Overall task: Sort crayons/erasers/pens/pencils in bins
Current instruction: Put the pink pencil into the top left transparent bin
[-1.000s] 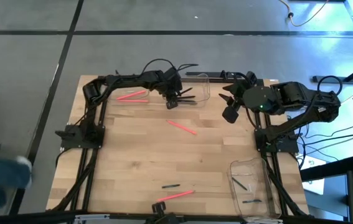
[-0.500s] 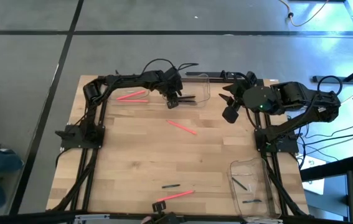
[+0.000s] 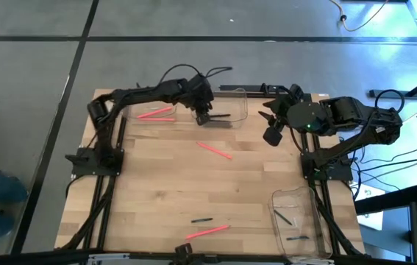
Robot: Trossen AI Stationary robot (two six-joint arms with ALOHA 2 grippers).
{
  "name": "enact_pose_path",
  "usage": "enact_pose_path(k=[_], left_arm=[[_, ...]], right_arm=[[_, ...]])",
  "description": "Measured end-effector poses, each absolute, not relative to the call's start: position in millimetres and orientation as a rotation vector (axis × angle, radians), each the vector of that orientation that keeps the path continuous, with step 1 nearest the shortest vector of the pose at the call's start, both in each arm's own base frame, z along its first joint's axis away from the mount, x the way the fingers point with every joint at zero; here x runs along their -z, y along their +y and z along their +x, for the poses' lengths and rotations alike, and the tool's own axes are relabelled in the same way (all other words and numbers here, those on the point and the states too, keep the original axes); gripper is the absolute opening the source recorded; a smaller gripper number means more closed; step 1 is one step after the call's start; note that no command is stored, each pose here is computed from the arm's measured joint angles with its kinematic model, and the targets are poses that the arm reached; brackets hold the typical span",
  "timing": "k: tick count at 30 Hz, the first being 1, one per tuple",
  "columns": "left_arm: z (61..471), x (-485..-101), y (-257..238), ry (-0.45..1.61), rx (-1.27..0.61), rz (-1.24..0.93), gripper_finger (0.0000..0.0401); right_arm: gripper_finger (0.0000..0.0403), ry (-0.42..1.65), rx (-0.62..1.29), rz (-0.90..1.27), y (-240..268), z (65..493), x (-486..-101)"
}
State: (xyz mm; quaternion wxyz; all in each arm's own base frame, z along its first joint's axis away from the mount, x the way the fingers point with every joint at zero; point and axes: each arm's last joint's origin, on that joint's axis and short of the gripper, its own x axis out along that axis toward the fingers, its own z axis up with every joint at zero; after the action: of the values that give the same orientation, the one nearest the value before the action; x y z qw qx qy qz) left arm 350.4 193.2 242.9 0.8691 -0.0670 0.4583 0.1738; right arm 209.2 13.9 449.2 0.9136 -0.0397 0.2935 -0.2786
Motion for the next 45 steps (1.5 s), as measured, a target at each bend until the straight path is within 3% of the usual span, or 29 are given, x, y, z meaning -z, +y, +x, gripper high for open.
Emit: enact_pose_path(k=[9, 21, 33, 45], left_arm=[[316, -306, 142, 0.966, -0.325, -0.116, 0.0096], [267, -364, 80, 0.92, -0.413, -0.055, 0.0096], [232, -388, 49, 0.877, -0.425, -0.073, 0.0096], [232, -387, 41, 0.884, -0.399, -0.063, 0.0096]], right_arm=[[0.0131, 0.707, 0.419, -0.06, 16, 222, -434], [0.0131, 1.045, 0.25, 0.09, -2, 268, -353], [0.0131, 1.211, 0.188, 0.399, -22, 315, -260], [0.0131, 1.327, 0.19, 0.38, -26, 358, -177]])
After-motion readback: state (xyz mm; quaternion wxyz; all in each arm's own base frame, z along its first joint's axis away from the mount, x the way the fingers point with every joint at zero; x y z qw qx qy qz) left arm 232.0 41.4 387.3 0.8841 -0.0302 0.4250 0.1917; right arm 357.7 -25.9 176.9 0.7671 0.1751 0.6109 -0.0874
